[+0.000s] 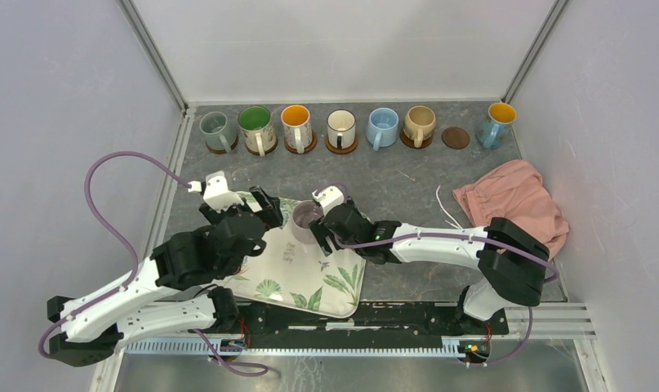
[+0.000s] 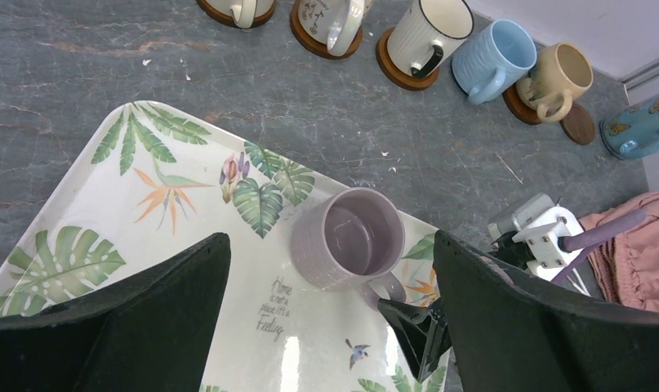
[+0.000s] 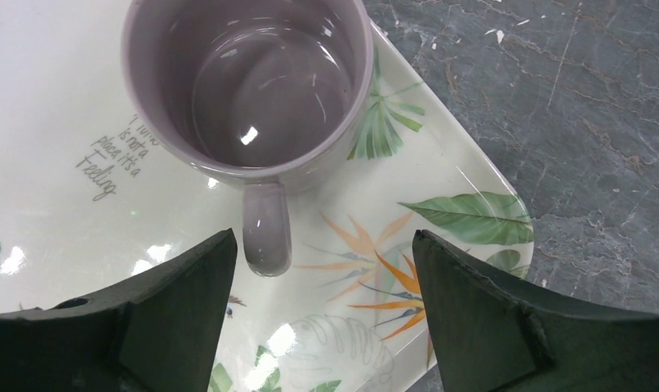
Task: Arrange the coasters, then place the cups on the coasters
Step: Pick up the cup from the tray, then place the cup on the coaster.
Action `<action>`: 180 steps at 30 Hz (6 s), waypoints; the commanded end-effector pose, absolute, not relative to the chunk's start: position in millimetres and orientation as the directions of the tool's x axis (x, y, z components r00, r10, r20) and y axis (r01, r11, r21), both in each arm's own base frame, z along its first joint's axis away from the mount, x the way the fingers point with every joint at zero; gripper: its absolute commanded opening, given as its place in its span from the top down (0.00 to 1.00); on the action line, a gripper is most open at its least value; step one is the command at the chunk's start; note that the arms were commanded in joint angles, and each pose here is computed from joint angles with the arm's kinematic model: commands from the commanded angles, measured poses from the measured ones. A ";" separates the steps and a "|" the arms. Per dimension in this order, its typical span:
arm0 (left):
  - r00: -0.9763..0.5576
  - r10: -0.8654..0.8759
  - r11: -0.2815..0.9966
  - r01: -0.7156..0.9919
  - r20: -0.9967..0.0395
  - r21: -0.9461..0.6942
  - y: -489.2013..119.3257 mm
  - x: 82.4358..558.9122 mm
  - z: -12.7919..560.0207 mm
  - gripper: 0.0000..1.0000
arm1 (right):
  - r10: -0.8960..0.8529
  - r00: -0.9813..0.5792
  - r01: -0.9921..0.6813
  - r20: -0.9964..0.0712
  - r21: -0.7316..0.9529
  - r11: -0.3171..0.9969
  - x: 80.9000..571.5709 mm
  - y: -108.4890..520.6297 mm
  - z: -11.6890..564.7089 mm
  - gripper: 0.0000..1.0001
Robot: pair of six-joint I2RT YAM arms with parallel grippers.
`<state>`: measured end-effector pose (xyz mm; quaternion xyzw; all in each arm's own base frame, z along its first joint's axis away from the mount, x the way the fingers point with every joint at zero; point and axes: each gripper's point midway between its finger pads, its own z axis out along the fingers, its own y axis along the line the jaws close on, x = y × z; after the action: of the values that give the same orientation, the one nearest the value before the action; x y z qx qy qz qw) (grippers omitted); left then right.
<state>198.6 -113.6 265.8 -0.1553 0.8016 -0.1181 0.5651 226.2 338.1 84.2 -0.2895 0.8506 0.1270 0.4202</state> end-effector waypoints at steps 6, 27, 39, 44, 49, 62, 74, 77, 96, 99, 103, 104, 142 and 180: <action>-0.287 -0.347 0.938 -0.104 -0.893 -0.331 -115.5 203.7 271.9 0.00 | -0.358 -0.456 -0.638 -0.815 0.018 0.770 221.7 358.7 101.2 0.16; -0.288 -0.328 0.945 -0.104 -0.900 -0.311 -118.5 205.8 258.0 0.00 | -0.401 -0.459 -0.674 -0.793 0.017 0.739 217.2 378.7 79.9 0.26; -0.322 -0.261 0.965 -0.106 -0.910 -0.240 -127.9 209.7 249.6 0.00 | -0.410 -0.433 -0.693 -0.803 0.006 0.721 221.5 388.5 71.3 0.40; -0.332 -0.246 0.969 -0.106 -0.910 -0.223 -128.5 209.5 242.4 0.00 | -0.419 -0.427 -0.691 -0.801 -0.010 0.723 223.2 387.7 71.3 0.71; -0.319 -0.242 0.970 -0.108 -0.916 -0.218 -126.7 210.7 244.5 0.00 | -0.424 -0.424 -0.680 -0.801 -0.028 0.733 223.9 380.2 73.5 0.99; -0.287 -0.257 0.966 -0.098 -0.923 -0.238 -113.8 206.7 239.6 0.00 | -0.369 -0.387 -0.655 -0.845 -0.029 0.755 226.1 365.6 109.9 1.00; -0.263 -0.198 0.980 -0.081 -0.944 -0.183 -108.3 208.3 239.4 0.00 | -0.283 -0.369 -0.623 -0.885 0.009 0.783 229.6 352.6 146.7 1.00; -0.247 -0.182 0.983 -0.072 -0.952 -0.169 -105.8 208.9 246.3 0.00 | -0.256 -0.376 -0.590 -0.891 0.017 0.807 236.3 336.1 155.4 1.00; -0.241 -0.008 0.999 0.035 -0.971 -0.017 -110.2 209.8 267.4 0.00 | -0.116 -0.469 -0.181 -0.876 -0.033 0.983 298.9 163.8 163.6 1.00; -0.228 0.011 0.999 0.041 -0.974 0.002 -108.9 210.6 269.7 0.00 | -0.099 -0.481 -0.110 -0.871 -0.052 0.993 309.2 136.8 162.8 1.00; -0.221 0.017 0.999 0.046 -0.975 0.007 -107.7 210.4 270.6 0.00 | -0.061 -0.490 -0.022 -0.870 -0.057 0.998 323.3 101.8 163.9 1.00; -0.221 0.017 0.999 0.046 -0.975 0.007 -107.4 210.2 269.9 0.00 | -0.054 -0.489 -0.006 -0.870 -0.059 0.998 327.1 94.3 164.4 1.00; -0.225 0.012 0.999 0.052 -0.974 0.000 -107.4 209.1 264.2 0.00 | 0.120 -0.386 0.305 -0.915 -0.004 0.952 535.7 -41.9 184.6 1.00; -0.236 0.074 0.997 0.030 -0.969 0.069 -109.4 213.8 255.4 0.00 | 0.158 -0.460 0.313 -0.874 0.007 0.950 569.5 -60.6 128.8 1.00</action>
<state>210.8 -112.4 249.2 0.0301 0.7952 0.0019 0.6056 534.5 -54.9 66.4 0.1259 0.9022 -0.0801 0.4047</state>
